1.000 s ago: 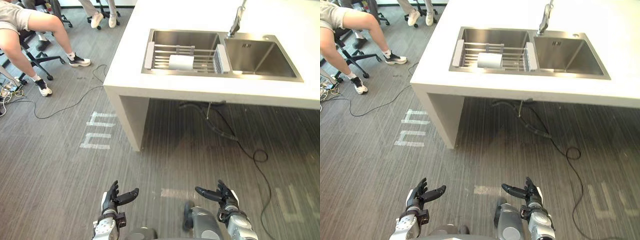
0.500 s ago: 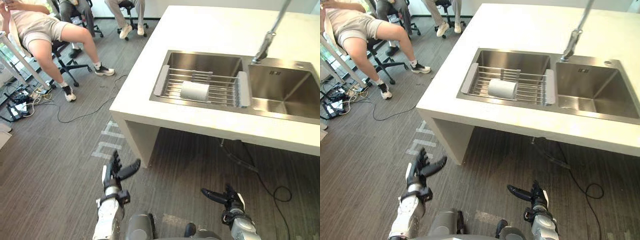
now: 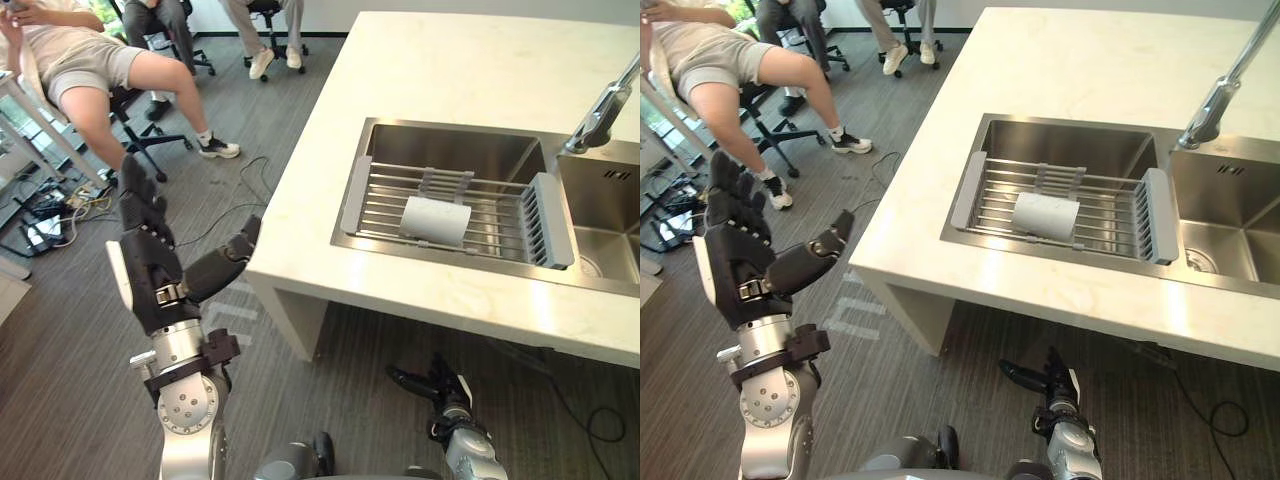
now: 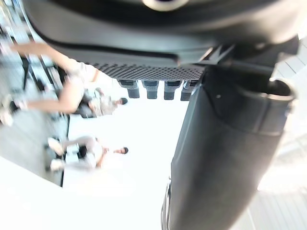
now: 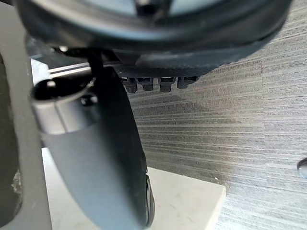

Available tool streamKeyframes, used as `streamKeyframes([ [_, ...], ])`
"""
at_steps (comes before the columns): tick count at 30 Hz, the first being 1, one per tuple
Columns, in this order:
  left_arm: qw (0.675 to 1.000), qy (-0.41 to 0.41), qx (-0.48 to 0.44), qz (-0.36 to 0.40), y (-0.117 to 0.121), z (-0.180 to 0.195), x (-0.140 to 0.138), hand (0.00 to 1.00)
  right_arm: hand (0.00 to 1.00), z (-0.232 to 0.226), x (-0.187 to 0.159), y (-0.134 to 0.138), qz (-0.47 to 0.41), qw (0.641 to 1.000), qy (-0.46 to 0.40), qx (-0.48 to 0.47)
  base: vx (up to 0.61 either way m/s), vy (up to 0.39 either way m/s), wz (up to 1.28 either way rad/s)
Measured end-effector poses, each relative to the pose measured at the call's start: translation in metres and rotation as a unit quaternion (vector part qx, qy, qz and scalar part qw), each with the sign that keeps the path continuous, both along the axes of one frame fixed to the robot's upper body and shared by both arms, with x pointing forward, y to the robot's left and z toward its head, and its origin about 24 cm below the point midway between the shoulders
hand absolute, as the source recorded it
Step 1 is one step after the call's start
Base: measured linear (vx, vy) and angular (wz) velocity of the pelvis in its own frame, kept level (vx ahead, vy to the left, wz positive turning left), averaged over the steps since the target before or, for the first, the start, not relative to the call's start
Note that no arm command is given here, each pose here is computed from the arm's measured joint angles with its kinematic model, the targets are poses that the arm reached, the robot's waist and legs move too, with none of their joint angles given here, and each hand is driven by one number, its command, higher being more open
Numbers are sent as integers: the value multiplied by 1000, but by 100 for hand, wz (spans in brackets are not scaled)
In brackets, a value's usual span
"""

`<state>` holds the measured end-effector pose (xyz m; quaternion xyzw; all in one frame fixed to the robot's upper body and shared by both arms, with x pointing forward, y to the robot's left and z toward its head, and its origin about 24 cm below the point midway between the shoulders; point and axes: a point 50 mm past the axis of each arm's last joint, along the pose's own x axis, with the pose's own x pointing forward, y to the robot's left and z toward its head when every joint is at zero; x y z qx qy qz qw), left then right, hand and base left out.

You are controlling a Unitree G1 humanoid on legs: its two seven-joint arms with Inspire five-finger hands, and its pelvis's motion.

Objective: Walk over to the sink, pick up the cup, carry it to the dishwasher, place the cup inside the dishwasher, then close the dishwasher door

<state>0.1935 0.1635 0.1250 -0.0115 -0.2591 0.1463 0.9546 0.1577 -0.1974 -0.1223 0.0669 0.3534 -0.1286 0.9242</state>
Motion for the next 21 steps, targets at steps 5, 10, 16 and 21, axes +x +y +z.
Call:
streamKeyframes([
  [5,998,4,9,-58,-20,-2,5,100,100,-4,-3,12,37,999,10,5,228,-101,9],
  [10,995,48,19,-88,-31,-21,16,100,100,-14,-25,-3,40,997,58,-11,260,-214,-1],
  [16,988,52,32,-143,-47,-23,20,100,100,-17,-38,-10,29,997,76,-19,152,-134,19],
  [21,987,46,38,-151,-47,-20,23,100,100,-16,-35,-11,29,997,73,-22,155,66,-26],
])
